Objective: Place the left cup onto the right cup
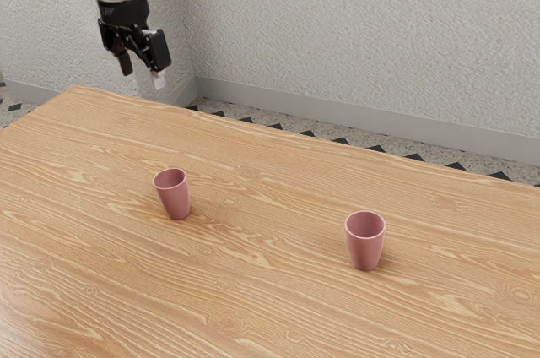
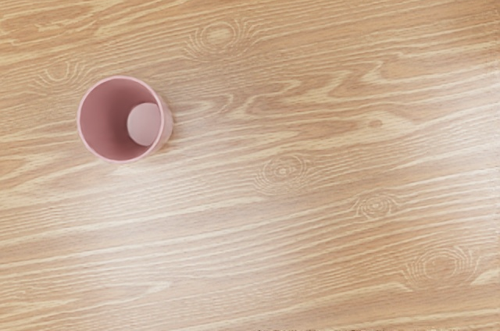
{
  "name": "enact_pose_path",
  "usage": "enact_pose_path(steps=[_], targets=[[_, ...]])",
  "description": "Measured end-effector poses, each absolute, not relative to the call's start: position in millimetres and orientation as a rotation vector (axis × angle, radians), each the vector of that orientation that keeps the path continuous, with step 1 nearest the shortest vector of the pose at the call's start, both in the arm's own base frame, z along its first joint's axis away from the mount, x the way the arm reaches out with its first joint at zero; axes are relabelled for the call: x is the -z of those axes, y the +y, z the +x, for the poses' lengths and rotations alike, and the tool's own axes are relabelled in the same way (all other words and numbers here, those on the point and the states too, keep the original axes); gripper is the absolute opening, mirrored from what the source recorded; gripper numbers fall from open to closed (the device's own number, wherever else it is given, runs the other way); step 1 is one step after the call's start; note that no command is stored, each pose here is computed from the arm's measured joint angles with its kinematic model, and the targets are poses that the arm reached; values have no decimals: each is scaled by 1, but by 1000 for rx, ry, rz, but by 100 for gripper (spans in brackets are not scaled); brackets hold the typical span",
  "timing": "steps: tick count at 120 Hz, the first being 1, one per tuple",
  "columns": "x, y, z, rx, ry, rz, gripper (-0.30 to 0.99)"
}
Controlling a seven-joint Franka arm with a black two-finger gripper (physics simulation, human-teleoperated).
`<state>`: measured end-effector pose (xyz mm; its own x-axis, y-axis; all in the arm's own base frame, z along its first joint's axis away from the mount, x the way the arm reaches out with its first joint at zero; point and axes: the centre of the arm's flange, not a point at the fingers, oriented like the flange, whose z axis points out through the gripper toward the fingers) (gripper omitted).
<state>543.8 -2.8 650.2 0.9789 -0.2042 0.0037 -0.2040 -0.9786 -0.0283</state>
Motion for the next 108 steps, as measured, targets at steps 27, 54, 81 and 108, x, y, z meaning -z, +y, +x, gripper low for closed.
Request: enact_pose_path(steps=[27,54,81,108], targets=[[-613,-1,543,-7,354,-3092,67],[-534,97,566,-61,80,-3096,67],[-486,99,593,-33,53,-3111,67],[-445,103,597,-33,29,-3122,67]])
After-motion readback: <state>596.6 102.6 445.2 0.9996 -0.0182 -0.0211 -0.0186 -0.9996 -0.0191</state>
